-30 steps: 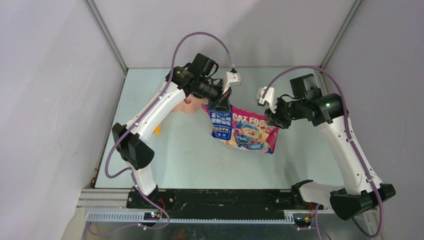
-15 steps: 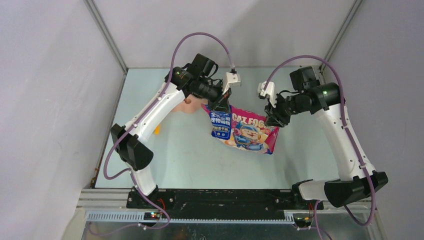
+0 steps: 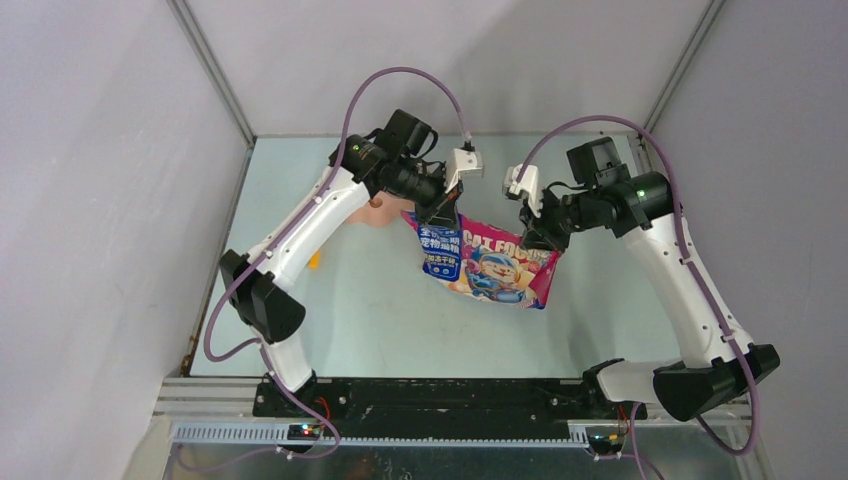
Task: Serve the pet food
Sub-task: Close the pet food bag at the center of the board.
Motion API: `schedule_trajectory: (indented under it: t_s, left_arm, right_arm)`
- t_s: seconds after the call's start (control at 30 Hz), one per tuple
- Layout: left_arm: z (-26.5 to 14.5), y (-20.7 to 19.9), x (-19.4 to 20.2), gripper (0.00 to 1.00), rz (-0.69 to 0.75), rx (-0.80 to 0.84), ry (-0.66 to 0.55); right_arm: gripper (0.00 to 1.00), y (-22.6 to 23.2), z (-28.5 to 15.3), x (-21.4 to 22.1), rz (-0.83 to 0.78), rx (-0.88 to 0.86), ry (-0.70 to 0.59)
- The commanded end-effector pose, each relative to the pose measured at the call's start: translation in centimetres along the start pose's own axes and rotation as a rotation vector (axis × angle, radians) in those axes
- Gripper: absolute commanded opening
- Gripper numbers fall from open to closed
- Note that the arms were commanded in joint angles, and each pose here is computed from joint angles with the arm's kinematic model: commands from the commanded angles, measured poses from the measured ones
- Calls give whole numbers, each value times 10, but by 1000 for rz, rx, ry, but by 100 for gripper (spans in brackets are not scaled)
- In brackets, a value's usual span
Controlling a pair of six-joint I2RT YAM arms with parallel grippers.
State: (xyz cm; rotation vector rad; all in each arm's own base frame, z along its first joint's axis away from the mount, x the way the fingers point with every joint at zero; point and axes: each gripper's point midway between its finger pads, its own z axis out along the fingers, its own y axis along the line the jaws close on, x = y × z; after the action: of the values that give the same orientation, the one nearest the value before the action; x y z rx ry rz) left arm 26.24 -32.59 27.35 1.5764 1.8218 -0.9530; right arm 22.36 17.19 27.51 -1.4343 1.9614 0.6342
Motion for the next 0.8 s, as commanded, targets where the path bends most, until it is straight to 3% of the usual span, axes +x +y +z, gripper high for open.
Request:
schedule_trajectory:
  t_s: [0.0, 0.03, 0.1, 0.17, 0.2, 0.23, 0.27, 0.3, 0.5, 0.6, 0.67, 0.73, 0.77]
  left_arm:
    - [-23, -22, -31, 0, 113, -3, -91]
    - [-23, -23, -31, 0, 116, -1, -90]
    - [-22, -26, -32, 0, 122, 1, -89]
    - [-23, -27, -33, 0, 131, -1, -88]
    - [-22, -28, -33, 0, 131, 0, -84]
    - [-22, -28, -33, 0, 134, 0, -83]
    - [-22, -29, -33, 0, 136, 2, -82]
    - [-22, -29, -33, 0, 137, 2, -81]
    - [-24, -31, -34, 0, 143, 0, -83]
    - [-24, -31, -34, 0, 143, 4, -85]
    - [-24, -32, -34, 0, 143, 6, -84]
    - [-24, -32, -34, 0, 144, 8, -84]
    - [-24, -32, -34, 0, 144, 8, -84]
  right_arm:
    - [13, 8, -3, -26, -15, -23, -84]
    - [27, 5, -2, -28, -21, -8, -91]
    - [36, 1, 0, -29, -21, 18, -97]
    - [38, -1, 3, -30, -25, 35, -98]
    - [37, 0, 5, -32, -27, 36, -100]
    - [27, -1, 6, -32, -28, 42, -95]
    - [7, 0, 8, -33, -30, 37, -93]
    - [2, 0, 9, -32, -28, 38, -88]
    - [0, -3, 10, -31, -23, 53, -84]
    - [27, -3, 11, -33, -23, 57, -92]
    - [38, -3, 13, -34, -29, 62, -94]
    - [40, -3, 15, -35, -39, 64, -95]
    - [33, -1, 16, -36, -44, 60, -97]
